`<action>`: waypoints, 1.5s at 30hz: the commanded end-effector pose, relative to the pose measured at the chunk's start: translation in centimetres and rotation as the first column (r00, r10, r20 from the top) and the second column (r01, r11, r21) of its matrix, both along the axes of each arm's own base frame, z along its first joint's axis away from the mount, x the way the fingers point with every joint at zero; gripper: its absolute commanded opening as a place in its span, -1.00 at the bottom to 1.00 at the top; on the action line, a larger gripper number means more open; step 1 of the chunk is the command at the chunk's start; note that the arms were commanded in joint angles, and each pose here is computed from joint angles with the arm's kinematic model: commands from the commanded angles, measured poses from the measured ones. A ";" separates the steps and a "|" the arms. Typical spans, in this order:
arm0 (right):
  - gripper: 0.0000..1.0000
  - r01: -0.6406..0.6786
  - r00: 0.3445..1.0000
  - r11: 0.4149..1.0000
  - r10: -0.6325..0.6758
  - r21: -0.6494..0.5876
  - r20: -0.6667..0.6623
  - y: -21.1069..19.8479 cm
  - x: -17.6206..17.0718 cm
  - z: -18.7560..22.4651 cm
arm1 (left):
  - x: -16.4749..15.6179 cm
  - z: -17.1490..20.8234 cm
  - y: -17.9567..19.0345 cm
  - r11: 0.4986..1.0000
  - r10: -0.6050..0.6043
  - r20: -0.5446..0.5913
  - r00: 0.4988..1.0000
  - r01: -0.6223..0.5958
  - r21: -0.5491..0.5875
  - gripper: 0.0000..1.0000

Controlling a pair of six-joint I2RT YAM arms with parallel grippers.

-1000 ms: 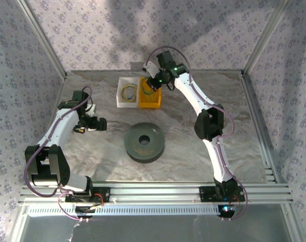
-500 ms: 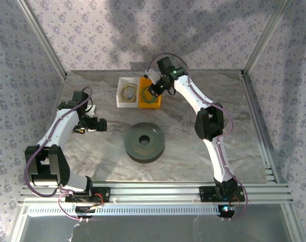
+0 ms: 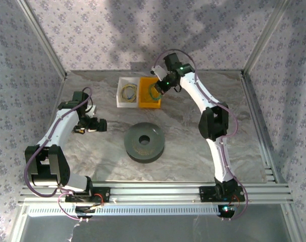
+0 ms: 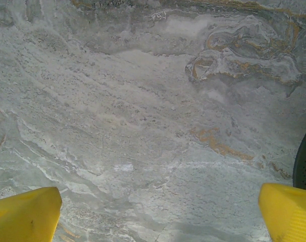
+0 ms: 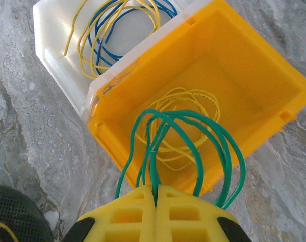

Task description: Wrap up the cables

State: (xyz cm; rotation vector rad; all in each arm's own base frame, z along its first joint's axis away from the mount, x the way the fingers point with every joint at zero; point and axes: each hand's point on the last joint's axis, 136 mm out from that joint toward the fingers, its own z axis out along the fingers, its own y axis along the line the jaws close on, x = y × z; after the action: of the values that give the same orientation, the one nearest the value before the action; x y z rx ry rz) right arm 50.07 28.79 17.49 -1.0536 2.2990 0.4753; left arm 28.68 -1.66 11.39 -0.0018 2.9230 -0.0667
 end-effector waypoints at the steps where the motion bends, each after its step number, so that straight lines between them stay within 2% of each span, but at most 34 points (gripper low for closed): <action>1: -1.00 -0.038 0.999 0.999 0.038 0.025 -0.008 -0.8 -1.9 2.7 | -0.5 0.6 -0.3 1.000 -0.022 0.001 1.000 0.022 -0.007 0.99; 13: -1.00 -0.067 0.997 0.993 0.069 0.099 -0.024 -2.0 -5.8 5.3 | 0.0 2.1 -0.9 0.999 -0.023 0.045 0.999 0.025 -0.037 0.99; 19: -1.00 -0.072 0.995 0.964 0.087 0.255 -0.049 -2.2 -9.4 7.9 | 0.8 3.1 -2.3 0.995 -0.040 0.079 0.996 0.047 -0.084 0.99; 24: -1.00 -0.086 0.990 0.902 0.126 0.422 -0.067 -2.4 -13.0 10.6 | 2.4 4.9 -5.3 0.976 -0.082 0.160 0.984 0.112 -0.185 1.00; 28: -1.00 -0.112 0.980 0.782 0.188 0.613 -0.062 -2.6 -15.6 14.1 | 3.6 7.1 -8.6 0.935 -0.117 0.250 0.961 0.192 -0.297 0.99; 31: -1.00 -0.134 0.973 0.700 0.227 0.701 -0.040 -3.1 -17.3 16.4 | 4.3 9.8 -12.0 0.866 -0.162 0.363 0.918 0.309 -0.394 0.99; 36: -1.00 -0.154 0.961 0.621 0.276 0.768 -0.030 -3.3 -19.6 19.3 | 4.5 15.1 -17.1 0.693 -0.193 0.546 0.815 0.507 -0.513 0.99; 40: -1.00 -0.167 0.957 0.613 0.291 0.772 -0.023 -3.4 -20.7 19.8 | 3.1 17.4 -20.7 0.546 -0.238 0.638 0.732 0.644 -0.536 0.89; 45: -1.00 -0.155 0.959 0.618 0.280 0.771 -0.032 -3.6 -20.8 19.4 | 1.1 19.9 -23.3 0.381 -0.242 0.717 0.654 0.744 -0.549 0.59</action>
State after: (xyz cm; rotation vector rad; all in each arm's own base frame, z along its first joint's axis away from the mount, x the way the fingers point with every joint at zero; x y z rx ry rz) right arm 30.12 25.18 36.45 -0.8362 1.7646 1.4819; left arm 31.36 -23.40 27.56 0.5806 2.1201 -1.1687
